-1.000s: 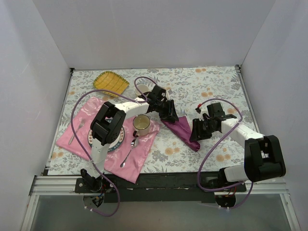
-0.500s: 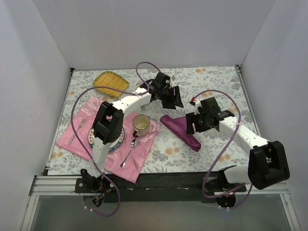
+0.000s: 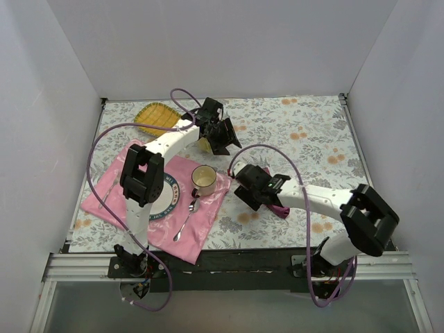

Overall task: Fold the napkin, place the utensils inside, and roll it up
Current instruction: Roll the napkin with the utensil

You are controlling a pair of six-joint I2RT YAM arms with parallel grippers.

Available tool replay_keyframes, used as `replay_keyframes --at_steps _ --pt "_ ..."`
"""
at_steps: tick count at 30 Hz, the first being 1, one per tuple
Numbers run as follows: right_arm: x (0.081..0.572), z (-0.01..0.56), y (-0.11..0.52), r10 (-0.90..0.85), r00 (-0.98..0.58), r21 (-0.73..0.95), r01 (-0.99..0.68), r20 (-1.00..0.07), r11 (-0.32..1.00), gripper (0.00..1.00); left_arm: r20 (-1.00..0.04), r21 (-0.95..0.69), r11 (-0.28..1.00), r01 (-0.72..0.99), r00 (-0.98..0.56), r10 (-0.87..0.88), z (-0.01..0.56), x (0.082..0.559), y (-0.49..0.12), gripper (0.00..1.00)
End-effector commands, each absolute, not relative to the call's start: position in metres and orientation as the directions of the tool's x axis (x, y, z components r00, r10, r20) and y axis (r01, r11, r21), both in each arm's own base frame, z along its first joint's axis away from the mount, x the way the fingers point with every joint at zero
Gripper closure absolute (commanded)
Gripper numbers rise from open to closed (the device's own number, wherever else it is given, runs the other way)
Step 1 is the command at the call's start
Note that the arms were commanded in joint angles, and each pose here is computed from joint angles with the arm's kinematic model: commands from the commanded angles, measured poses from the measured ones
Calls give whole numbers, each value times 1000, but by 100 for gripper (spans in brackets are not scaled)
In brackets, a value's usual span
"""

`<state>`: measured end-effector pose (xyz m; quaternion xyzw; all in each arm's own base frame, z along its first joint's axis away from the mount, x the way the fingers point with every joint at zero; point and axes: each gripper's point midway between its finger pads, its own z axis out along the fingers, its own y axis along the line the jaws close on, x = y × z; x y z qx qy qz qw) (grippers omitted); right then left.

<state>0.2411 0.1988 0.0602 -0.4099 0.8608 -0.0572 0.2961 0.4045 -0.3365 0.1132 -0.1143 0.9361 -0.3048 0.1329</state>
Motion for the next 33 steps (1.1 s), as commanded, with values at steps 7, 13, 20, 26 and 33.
replay_keyframes --at_steps 7,13,20,26,33 --pt "252 40 190 -867 -401 -660 -570 -296 489 21 -210 -635 763 -125 -922 -326 156 395 -326 44" --pt "248 16 186 -864 -422 -636 -594 -276 493 32 -206 -644 757 -113 -927 -314 154 395 -326 44" --pt "251 0 186 -843 -456 -582 -616 -286 531 61 -236 -653 754 -71 -927 -292 155 401 -324 44" --pt "256 1 192 -834 -451 -537 -639 -318 551 80 -275 -658 753 18 -936 -218 152 404 -329 43" --pt "262 19 215 -740 -524 -300 -689 -422 660 94 -290 -660 748 68 -942 -170 150 406 -334 43"
